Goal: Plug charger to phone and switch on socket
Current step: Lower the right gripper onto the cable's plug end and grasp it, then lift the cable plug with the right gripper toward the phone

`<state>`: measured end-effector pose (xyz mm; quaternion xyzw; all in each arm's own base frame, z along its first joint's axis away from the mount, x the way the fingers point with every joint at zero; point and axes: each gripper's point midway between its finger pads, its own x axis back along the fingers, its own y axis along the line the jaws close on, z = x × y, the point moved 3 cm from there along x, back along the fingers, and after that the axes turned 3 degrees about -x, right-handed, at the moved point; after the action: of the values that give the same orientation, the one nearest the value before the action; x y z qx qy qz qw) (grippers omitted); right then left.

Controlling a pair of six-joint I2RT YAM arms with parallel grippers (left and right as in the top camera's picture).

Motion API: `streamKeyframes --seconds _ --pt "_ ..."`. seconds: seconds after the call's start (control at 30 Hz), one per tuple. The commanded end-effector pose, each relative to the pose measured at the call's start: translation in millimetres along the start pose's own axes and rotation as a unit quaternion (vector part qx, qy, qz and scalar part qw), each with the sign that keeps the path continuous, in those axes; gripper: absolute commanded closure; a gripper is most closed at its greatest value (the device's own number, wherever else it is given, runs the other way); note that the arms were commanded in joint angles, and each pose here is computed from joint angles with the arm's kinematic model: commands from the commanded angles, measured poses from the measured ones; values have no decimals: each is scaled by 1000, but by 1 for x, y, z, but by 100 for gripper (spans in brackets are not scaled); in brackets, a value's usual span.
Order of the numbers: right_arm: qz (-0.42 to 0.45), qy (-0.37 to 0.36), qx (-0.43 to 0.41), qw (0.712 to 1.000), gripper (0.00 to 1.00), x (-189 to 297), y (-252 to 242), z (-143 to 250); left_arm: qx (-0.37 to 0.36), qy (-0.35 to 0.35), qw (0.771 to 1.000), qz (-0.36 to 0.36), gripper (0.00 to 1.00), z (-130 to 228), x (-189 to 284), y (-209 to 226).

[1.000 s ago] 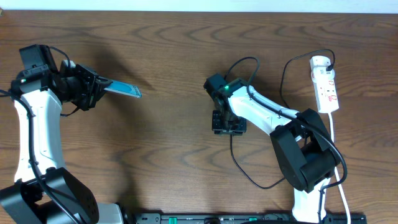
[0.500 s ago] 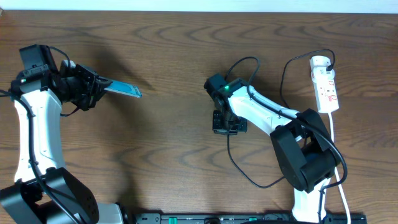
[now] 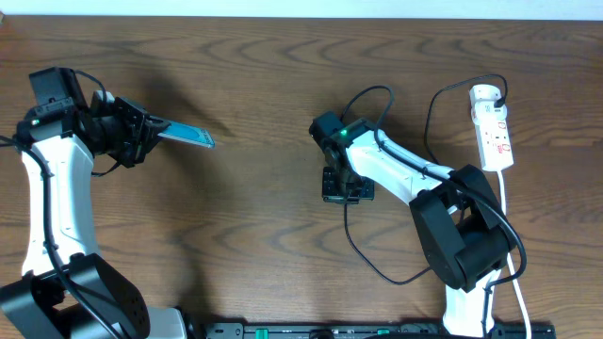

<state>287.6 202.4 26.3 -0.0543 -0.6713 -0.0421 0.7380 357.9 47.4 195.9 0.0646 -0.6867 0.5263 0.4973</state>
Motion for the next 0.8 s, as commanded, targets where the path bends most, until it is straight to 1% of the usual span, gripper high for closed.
streamKeyframes --seconds 0.0,0.23,0.4,0.53,0.67,0.77 --pt "25 15 0 1000 99 -20 -7 7 -15 -2 1000 8 93 2 4 -4" --pt "16 13 1 1000 99 -17 -4 4 -14 -2 1000 8 93 2 4 -4" --pt "-22 23 29 999 99 5 8 -5 -14 -2 1000 8 93 2 4 -4" --pt "-35 6 44 998 99 37 16 -21 -14 -2 1000 8 93 2 4 -4" --pt "-60 -29 61 996 99 80 27 -41 -14 -2 1000 8 93 2 4 -4" --pt "-88 -63 88 990 99 125 36 -55 -14 -2 1000 8 93 2 4 -4"
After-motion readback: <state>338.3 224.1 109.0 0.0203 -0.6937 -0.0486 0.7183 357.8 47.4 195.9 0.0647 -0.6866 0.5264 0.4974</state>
